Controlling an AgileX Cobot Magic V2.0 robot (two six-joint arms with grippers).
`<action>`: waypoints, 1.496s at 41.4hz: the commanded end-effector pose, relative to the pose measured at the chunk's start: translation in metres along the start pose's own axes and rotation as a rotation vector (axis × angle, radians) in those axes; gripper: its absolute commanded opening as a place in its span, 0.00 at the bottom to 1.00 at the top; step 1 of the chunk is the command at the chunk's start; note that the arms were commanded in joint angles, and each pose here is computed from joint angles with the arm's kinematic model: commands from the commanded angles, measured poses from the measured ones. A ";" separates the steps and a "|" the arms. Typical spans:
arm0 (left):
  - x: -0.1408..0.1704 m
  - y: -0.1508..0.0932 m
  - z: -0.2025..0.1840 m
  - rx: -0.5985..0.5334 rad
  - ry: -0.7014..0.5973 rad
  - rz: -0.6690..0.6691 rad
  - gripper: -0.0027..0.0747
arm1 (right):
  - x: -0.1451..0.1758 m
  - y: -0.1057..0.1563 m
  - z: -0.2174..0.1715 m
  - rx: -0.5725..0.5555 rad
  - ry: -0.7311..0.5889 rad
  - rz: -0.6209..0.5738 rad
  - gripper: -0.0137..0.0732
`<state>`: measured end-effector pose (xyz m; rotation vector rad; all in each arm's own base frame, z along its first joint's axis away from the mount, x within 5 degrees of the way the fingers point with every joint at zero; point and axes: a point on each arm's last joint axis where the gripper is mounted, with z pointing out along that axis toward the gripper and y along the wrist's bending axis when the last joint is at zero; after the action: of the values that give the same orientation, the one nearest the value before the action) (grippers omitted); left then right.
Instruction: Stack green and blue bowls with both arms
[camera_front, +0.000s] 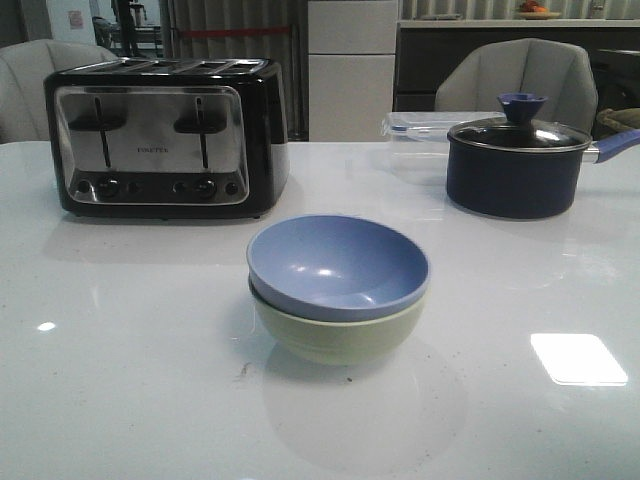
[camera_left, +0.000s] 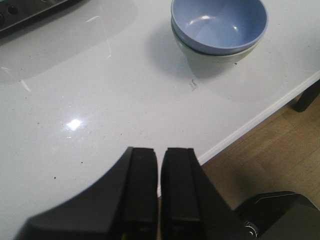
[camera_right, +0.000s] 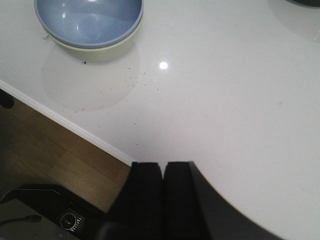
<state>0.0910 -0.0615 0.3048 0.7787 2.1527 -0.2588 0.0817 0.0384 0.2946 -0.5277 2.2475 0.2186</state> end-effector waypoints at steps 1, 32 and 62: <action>-0.014 0.001 -0.006 -0.009 -0.103 -0.003 0.16 | -0.013 -0.001 -0.006 0.011 -0.092 -0.005 0.23; -0.003 0.009 -0.016 -0.088 -0.190 -0.043 0.16 | -0.013 -0.001 -0.006 0.011 -0.091 -0.005 0.22; 0.113 0.018 0.010 -0.590 -0.789 -0.268 0.16 | -0.012 -0.001 -0.006 0.011 -0.090 -0.005 0.22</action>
<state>0.0562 -0.0030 0.2031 0.0380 1.5838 -0.0364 0.0817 0.0382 0.2945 -0.5282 2.2472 0.2166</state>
